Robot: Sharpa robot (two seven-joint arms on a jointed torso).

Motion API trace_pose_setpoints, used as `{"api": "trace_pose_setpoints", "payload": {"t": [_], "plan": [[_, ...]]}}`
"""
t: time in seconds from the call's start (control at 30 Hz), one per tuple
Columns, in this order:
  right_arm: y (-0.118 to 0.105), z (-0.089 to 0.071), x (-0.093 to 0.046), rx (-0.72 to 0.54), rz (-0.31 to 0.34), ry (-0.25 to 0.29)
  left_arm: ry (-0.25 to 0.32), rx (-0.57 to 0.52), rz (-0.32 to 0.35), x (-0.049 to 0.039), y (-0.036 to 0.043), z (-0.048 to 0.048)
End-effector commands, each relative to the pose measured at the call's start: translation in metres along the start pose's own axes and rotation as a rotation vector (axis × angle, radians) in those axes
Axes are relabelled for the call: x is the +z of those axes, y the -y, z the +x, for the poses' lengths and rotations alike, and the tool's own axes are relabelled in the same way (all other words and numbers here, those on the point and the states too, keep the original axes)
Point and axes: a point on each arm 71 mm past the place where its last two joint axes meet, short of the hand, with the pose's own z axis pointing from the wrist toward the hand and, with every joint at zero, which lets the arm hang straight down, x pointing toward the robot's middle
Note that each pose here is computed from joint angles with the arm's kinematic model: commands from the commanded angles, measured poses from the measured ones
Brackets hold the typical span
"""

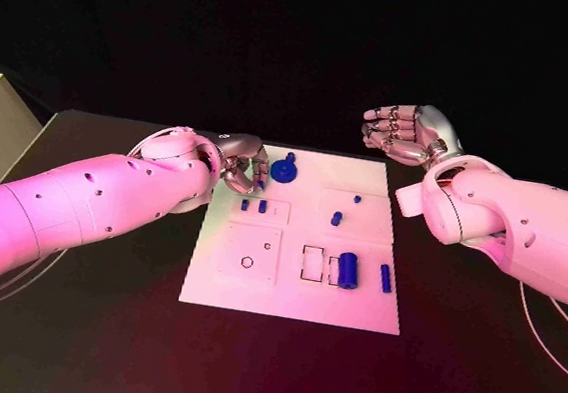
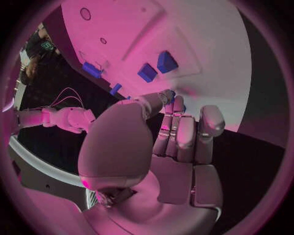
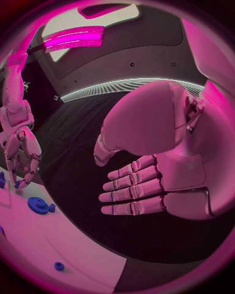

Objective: Assemble the parts on the task board

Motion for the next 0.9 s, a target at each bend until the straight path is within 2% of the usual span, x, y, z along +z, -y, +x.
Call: {"api": "trace_pose_setpoints", "payload": {"t": [0.03, 0.43, 0.9], "plan": [[-0.0013, 0.0014, -0.0001, 0.002, -0.01, -0.016, -0.035, 0.005, -0.001, 0.0004, 0.0009, 0.0035], [-0.0011, 0.0011, -0.0002, 0.002, -0.01, -0.016, -0.054, 0.014, -0.011, 0.0001, -0.0003, 0.0052], [-0.0013, 0.0016, -0.0001, 0.003, -0.011, -0.017, -0.047, 0.017, -0.009, 0.0025, 0.0007, 0.0078]]}}
